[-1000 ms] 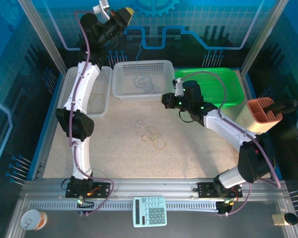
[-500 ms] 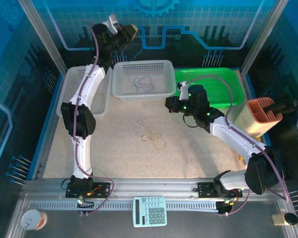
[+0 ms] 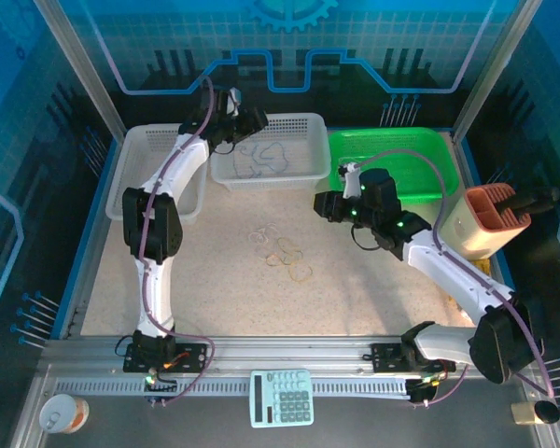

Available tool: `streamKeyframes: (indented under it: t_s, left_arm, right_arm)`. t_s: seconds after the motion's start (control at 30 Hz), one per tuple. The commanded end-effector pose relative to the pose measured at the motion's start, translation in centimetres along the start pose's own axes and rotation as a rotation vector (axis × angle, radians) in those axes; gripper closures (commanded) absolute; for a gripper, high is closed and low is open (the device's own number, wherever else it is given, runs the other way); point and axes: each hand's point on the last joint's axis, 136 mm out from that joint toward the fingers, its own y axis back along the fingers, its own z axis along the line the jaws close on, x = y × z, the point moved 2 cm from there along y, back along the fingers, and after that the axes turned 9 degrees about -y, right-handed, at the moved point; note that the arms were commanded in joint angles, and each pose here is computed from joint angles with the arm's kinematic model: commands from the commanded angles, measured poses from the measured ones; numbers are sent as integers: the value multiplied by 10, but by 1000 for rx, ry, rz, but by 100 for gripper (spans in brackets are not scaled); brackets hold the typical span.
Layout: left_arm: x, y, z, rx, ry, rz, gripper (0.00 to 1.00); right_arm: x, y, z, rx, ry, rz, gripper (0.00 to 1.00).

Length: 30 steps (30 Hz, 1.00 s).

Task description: Untangle the cables

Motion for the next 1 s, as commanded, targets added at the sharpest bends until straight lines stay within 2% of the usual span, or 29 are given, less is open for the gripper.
streamKeyframes:
  t_s: [0.0,0.17,0.47,0.63,0.97]
  left_arm:
    - [-31,54,-23,-89,-171,-66,23]
    - [-39,79,-43,-117,-260,-102,1]
    - [-31,130,-68,-70,-269,-157,1]
    - [5,164,-69,-5,-213,-177,1]
    - [115,212,-40,60,-37,-101,1]
  right_arm:
    - [5,7,2,14,20,5,51]
    - [13,6,0,40,25,26,39]
    - [47,-9,-14,114,21,111,37]
    - [74,-25,-34,164,6,184,37]
    - [103,-41,-48,160,21,273,36]
